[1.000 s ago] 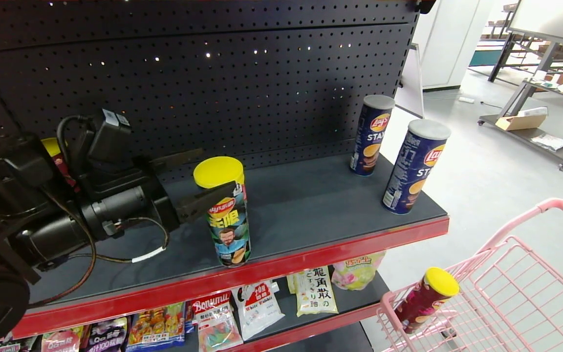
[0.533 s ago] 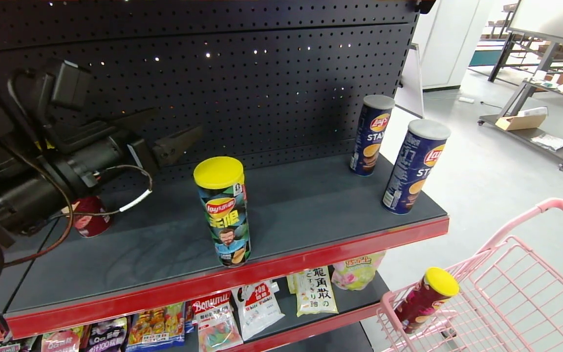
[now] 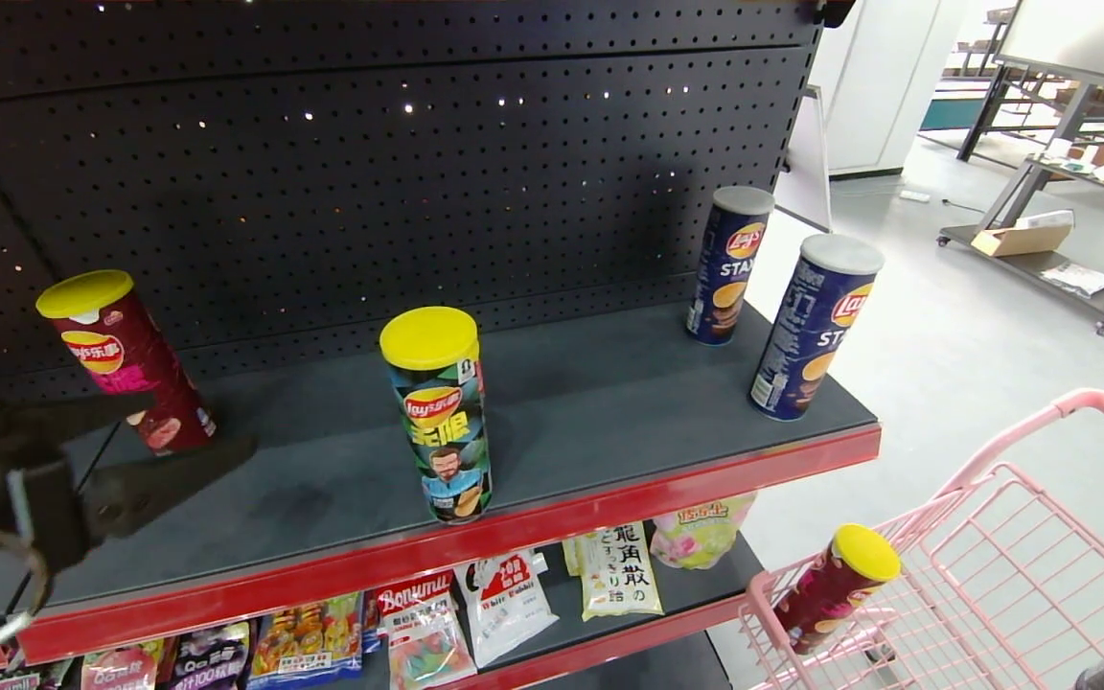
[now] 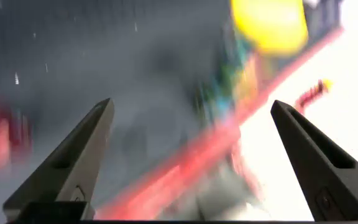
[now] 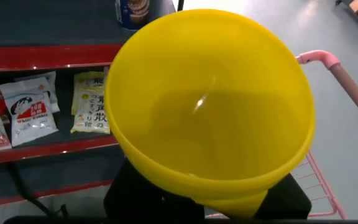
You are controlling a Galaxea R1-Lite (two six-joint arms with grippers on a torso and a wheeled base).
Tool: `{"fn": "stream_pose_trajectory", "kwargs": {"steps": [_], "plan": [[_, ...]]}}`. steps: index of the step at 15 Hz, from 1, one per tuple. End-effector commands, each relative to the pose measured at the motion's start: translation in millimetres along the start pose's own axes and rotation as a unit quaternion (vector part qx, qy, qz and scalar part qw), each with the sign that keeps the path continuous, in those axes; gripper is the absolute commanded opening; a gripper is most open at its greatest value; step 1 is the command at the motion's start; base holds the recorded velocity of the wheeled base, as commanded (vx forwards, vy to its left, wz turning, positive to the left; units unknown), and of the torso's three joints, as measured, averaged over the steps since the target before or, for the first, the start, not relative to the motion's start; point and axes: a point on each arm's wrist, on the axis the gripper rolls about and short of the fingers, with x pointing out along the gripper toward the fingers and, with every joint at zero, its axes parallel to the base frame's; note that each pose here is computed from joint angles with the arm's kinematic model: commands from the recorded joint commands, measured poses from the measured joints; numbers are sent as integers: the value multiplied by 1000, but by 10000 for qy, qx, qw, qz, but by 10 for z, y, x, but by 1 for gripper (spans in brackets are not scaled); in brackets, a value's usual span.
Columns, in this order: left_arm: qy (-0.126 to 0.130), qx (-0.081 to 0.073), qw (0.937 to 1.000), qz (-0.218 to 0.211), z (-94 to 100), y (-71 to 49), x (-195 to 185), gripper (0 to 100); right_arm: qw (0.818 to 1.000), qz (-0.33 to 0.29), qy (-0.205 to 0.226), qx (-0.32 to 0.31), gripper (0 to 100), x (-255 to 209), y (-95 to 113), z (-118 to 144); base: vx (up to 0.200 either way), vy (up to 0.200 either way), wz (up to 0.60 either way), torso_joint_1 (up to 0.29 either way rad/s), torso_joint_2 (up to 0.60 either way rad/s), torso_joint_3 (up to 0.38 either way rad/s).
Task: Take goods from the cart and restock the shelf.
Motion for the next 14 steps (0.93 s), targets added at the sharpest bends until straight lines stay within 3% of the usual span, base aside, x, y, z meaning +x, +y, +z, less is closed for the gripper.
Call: {"fn": "stream_pose_trajectory", "kwargs": {"steps": [1,4,7,11,14], "plan": [[-85,163,9998,20,-596,-263,-916,100,9994,75,325,-34,0,114,8,19,0,0,0,0,0,0],[-61,162,9998,72,-927,-292,-998,100,9991,105,413,-44,0,134,18,-24,0,0,200,-1,-1,1],[25,270,9995,145,-971,-282,-972,100,9990,138,430,-51,0,138,24,-52,0,0,600,2,-1,4],[69,266,9995,143,-989,-279,-959,100,9989,185,438,-43,0,143,28,-58,0,0,600,4,1,5],[108,249,9995,164,-1063,-277,-948,100,9988,350,349,-66,0,192,17,89,0,0,0,0,0,0]]}}
